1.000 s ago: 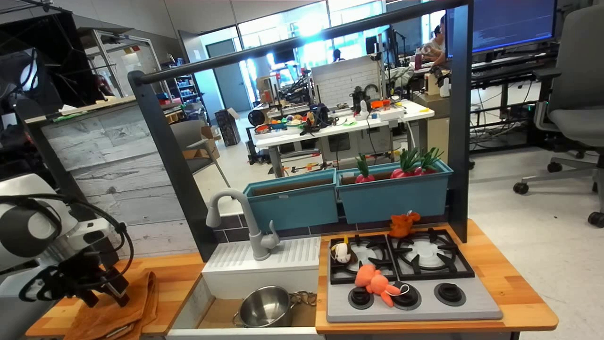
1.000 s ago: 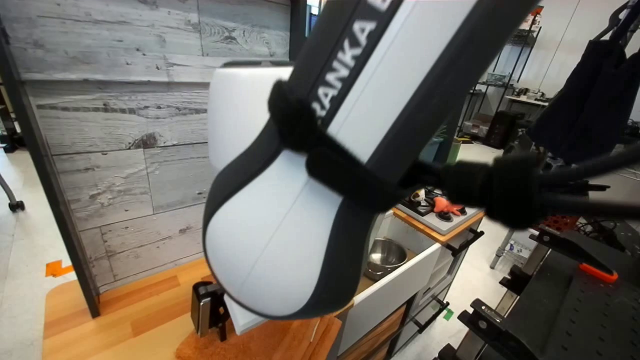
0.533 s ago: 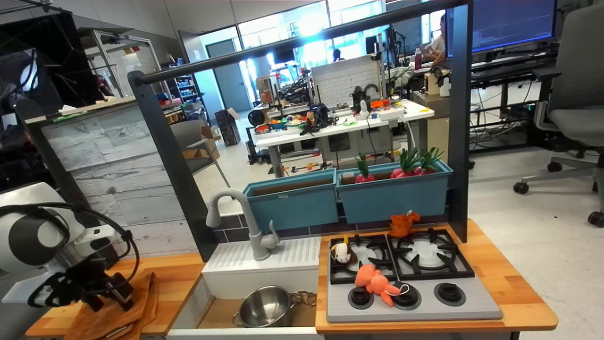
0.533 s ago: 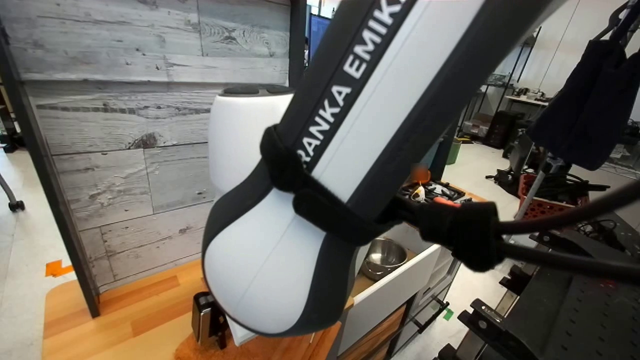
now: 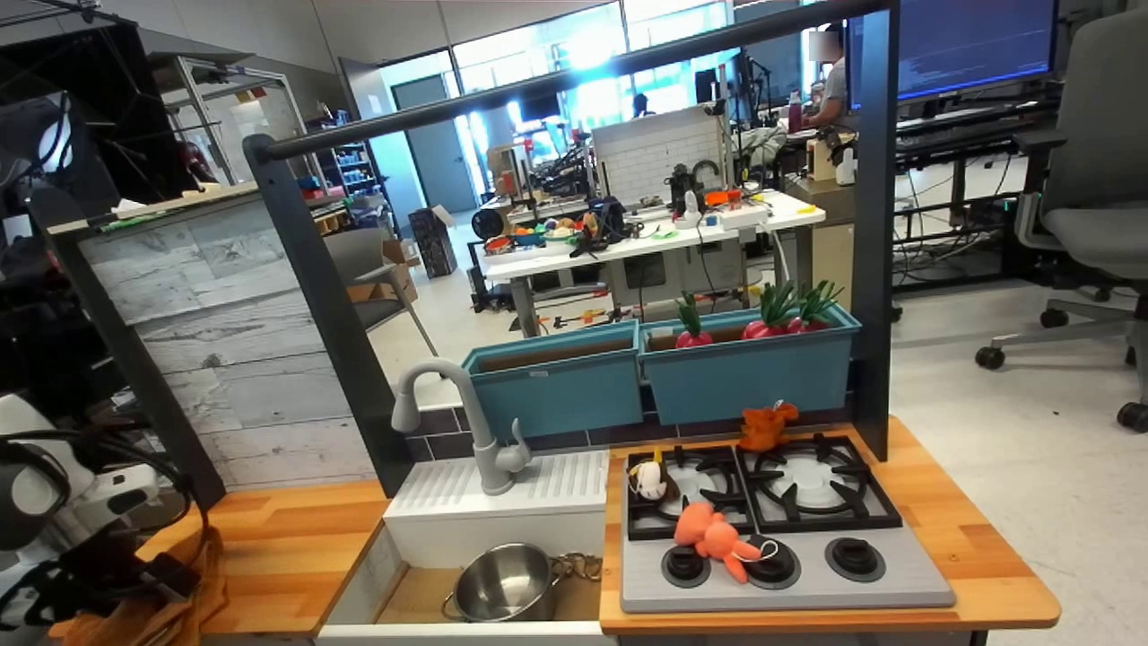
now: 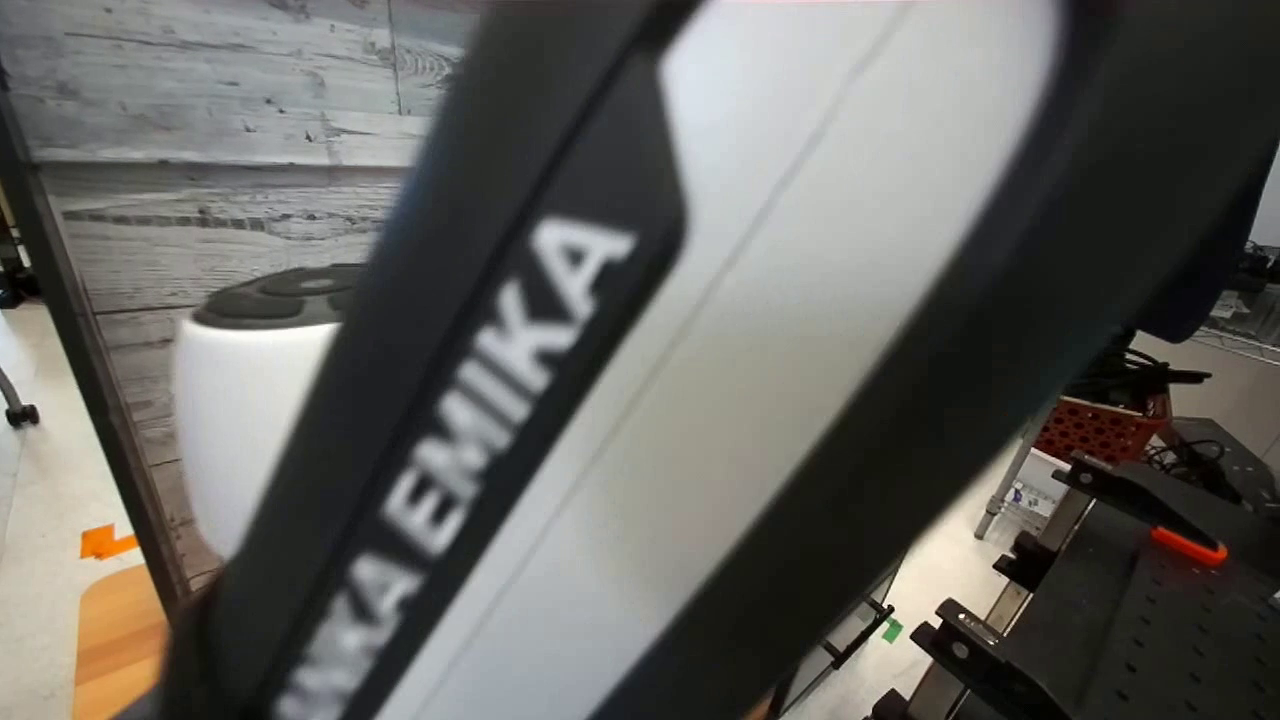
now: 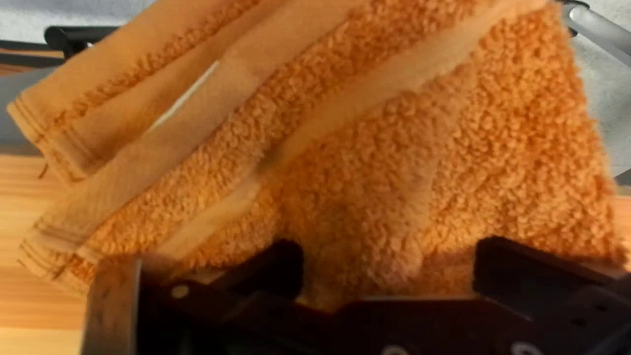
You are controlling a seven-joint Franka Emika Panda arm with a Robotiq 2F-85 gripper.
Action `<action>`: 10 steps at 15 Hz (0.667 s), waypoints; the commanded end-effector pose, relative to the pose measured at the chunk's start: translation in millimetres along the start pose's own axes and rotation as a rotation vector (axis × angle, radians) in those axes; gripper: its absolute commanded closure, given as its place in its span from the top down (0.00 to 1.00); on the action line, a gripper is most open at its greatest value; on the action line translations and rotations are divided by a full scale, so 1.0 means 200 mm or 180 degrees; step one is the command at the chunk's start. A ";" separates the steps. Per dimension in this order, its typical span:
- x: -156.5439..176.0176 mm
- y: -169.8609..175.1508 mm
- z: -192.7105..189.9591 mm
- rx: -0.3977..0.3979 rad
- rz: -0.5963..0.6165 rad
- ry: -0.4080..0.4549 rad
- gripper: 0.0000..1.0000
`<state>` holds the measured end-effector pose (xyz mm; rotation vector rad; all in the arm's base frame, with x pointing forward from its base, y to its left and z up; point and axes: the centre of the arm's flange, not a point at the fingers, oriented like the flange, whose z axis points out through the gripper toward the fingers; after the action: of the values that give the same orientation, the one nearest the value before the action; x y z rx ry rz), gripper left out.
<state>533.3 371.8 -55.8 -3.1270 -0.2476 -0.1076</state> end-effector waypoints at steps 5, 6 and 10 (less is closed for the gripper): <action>0.39 0.25 0.10 -0.0234 0.0679 0.0460 1.00; 0.41 0.39 0.10 -0.0269 0.0840 0.0473 1.00; 0.45 0.93 0.15 -0.0350 0.1508 0.0327 1.00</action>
<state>640.9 259.7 -55.3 -3.1780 0.2866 -0.3527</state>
